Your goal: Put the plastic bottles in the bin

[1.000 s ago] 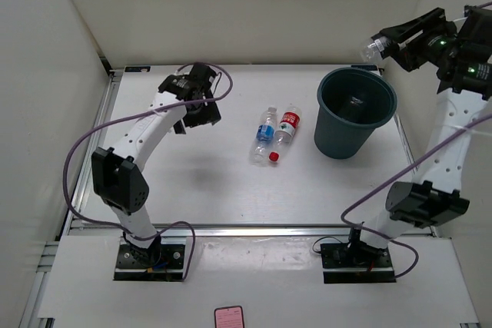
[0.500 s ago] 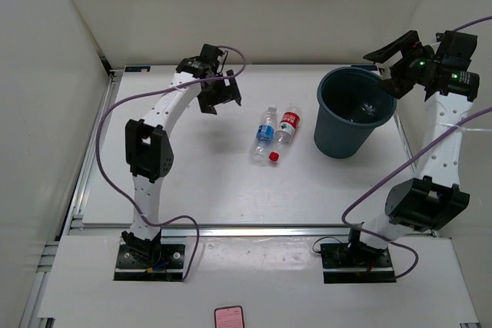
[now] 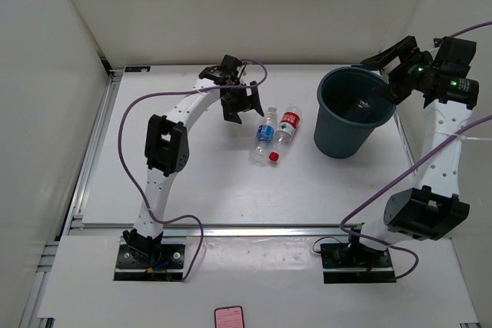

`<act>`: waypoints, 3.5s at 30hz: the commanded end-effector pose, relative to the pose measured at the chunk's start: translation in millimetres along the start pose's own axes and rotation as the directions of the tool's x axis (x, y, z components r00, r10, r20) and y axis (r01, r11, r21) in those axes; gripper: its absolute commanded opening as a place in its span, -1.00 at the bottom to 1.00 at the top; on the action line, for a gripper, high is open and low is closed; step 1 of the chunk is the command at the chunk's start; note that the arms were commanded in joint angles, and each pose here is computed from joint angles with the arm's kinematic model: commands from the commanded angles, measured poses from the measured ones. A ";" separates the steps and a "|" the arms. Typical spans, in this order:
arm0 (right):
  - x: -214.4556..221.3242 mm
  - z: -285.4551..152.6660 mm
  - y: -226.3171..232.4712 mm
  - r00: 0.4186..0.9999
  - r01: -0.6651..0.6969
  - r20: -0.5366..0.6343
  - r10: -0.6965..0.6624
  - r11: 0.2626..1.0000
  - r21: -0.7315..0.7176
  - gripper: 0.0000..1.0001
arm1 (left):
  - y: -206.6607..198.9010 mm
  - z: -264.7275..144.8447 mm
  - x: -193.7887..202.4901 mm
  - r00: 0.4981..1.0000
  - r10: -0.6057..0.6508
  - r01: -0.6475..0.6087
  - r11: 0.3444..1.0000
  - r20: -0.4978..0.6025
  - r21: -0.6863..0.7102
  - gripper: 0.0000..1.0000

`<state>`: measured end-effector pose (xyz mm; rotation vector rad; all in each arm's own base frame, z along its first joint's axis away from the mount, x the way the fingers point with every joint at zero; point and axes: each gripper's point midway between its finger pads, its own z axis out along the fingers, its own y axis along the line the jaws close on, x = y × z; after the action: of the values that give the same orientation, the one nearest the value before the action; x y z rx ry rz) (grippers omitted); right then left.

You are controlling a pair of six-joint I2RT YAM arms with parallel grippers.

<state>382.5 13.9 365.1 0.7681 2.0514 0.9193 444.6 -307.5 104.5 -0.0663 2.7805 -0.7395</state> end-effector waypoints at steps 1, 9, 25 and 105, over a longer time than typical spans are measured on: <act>5.9 -0.4 -0.3 1.000 0.017 -0.018 -0.017 1.000 -0.017 1.00 | -40.7 -2.8 -5.1 0.997 0.075 -0.078 0.990 0.032 0.116 1.00; 7.0 -0.7 0.5 0.999 0.026 -0.024 -0.026 0.999 -0.024 1.00 | -32.8 42.0 18.0 0.995 0.073 -0.063 0.988 -0.069 0.141 1.00; 29.5 -13.1 -2.4 0.999 -0.002 -0.050 0.001 0.999 -0.037 1.00 | -79.8 -90.1 -76.2 0.954 -0.019 -0.061 0.965 0.299 0.256 -0.12; 81.5 -151.0 122.8 0.968 0.234 0.029 -0.248 0.859 -0.456 1.00 | -95.5 44.4 -5.3 0.870 0.315 -0.423 0.873 0.380 0.244 0.98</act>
<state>254.6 87.0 481.4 0.3647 1.8592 1.2635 449.4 -395.6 70.6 0.3270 2.3442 -0.8987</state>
